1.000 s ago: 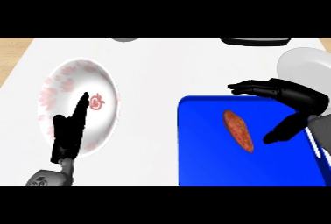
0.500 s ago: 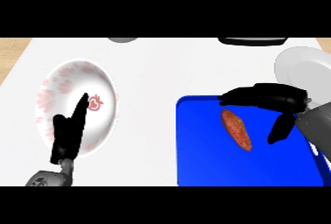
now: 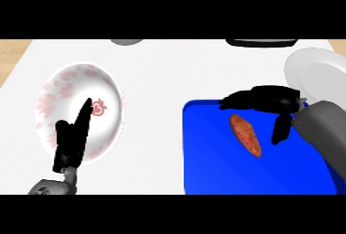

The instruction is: Pick the sweet potato from the tray and place it in the plate

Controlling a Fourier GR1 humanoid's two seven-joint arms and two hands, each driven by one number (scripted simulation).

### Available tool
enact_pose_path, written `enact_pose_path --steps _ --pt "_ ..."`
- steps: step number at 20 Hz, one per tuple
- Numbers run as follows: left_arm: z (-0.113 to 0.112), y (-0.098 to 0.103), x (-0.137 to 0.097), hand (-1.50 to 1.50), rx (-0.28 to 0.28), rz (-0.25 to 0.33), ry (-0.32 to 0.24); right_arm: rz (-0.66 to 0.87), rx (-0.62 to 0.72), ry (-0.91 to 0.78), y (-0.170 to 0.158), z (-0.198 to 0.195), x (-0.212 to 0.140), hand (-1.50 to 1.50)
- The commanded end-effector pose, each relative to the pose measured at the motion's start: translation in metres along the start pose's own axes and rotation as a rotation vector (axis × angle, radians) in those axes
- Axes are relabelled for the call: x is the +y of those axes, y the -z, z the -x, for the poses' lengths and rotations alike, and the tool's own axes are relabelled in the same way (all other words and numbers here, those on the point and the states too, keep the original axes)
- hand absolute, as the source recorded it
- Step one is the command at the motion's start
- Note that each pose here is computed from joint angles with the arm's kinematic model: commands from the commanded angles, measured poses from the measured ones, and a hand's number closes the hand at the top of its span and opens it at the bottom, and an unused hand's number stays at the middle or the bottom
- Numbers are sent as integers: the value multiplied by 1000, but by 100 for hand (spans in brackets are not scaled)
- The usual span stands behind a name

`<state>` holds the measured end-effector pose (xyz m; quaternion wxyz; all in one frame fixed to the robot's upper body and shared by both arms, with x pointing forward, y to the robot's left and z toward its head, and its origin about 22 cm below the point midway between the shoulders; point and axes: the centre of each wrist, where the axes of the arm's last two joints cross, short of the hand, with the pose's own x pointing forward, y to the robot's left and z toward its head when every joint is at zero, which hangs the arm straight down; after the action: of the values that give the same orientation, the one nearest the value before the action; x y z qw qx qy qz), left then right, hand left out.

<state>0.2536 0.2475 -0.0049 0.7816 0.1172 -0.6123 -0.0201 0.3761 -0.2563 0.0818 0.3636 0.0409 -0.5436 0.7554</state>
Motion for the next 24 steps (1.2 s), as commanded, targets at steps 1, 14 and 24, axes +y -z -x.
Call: enact_pose_path --steps 1,14,24 --pt "0 -3 -3 0 35 -4 -3 -95 -86 52 12 5 32 -150" --pt "5 -7 -10 0 38 10 -10 -121 -85 53 37 5 30 -150" --pt "-5 -5 -3 0 28 0 -8 -70 -160 -19 43 16 14 150"
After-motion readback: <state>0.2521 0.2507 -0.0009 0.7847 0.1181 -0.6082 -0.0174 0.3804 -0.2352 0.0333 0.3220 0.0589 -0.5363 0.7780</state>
